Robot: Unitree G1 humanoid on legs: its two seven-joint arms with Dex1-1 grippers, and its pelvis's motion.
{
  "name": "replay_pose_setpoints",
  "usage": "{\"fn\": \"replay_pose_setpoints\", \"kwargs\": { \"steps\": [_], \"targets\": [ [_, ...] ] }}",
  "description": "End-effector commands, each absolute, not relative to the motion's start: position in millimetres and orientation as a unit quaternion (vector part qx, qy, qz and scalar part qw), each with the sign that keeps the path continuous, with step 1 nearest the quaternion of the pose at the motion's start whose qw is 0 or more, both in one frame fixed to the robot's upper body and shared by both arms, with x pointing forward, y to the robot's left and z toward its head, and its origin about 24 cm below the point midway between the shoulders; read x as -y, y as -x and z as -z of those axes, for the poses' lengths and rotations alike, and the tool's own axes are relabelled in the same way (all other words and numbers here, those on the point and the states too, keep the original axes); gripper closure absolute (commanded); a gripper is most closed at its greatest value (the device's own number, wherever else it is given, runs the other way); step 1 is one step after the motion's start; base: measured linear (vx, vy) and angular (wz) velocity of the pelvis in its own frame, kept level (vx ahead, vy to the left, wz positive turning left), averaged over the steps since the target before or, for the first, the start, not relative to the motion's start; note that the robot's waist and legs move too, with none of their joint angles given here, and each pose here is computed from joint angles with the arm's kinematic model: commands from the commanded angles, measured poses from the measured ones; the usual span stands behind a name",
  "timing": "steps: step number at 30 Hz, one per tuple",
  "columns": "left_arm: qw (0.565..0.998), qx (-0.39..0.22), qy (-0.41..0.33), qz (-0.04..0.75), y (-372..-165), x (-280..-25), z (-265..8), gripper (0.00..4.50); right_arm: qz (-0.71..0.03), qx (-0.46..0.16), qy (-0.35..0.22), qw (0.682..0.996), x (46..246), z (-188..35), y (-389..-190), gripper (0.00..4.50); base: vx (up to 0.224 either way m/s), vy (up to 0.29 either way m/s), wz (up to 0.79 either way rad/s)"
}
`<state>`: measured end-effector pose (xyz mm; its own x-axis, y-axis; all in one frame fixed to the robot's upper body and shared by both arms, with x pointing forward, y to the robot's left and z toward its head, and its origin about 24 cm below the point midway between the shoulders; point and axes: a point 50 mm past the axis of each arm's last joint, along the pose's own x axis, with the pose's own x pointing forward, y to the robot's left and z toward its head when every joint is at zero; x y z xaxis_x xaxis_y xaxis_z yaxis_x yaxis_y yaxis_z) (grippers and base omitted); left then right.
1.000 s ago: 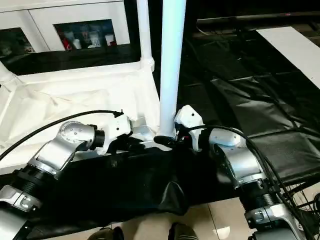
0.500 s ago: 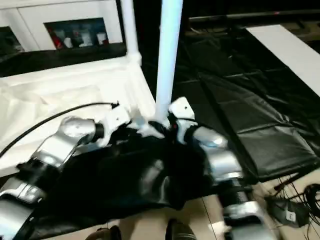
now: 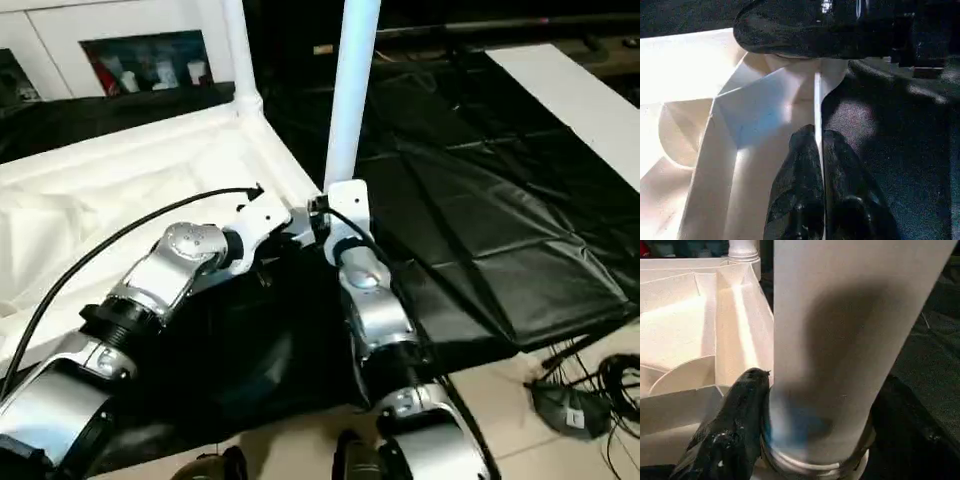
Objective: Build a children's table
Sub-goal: Rotate leg to tighten
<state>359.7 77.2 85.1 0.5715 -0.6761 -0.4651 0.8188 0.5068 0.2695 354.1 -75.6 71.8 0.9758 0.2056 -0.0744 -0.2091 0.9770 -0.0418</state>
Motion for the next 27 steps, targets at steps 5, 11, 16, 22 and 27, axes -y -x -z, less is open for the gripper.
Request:
{"fn": "replay_pose_setpoints", "kwargs": {
  "steps": [5, 11, 16, 22, 27],
  "targets": [
    [0.850, -0.157, -0.229, 0.448, -352, -83, -73, 4.50, -0.170, -0.034, -0.007, 0.985, 65.8, -67, -345.2, 1.07, 0.000, 0.000, 0.00],
    [0.832, -0.148, -0.241, 0.477, -345, -91, -74, 4.50, -0.162, 0.016, 0.017, 0.986, 90.9, -93, -346.9, 0.47, 0.000, 0.000, 0.00],
    [0.759, -0.117, -0.257, 0.586, -316, -107, -78, 4.50, -0.347, -0.018, 0.112, 0.931, 136.1, -106, -312.0, 0.08, 0.042, -0.026, 0.04],
    [0.710, -0.113, -0.245, 0.651, -300, -121, -86, 4.50, -0.503, -0.050, 0.149, 0.850, 163.4, -109, -278.6, 0.08, 0.097, -0.034, 0.05],
    [0.702, -0.117, -0.247, 0.657, -300, -122, -90, 4.50, -0.558, -0.082, 0.146, 0.813, 158.4, -103, -265.9, 0.08, 0.016, -0.002, 0.00]
  ]
}}
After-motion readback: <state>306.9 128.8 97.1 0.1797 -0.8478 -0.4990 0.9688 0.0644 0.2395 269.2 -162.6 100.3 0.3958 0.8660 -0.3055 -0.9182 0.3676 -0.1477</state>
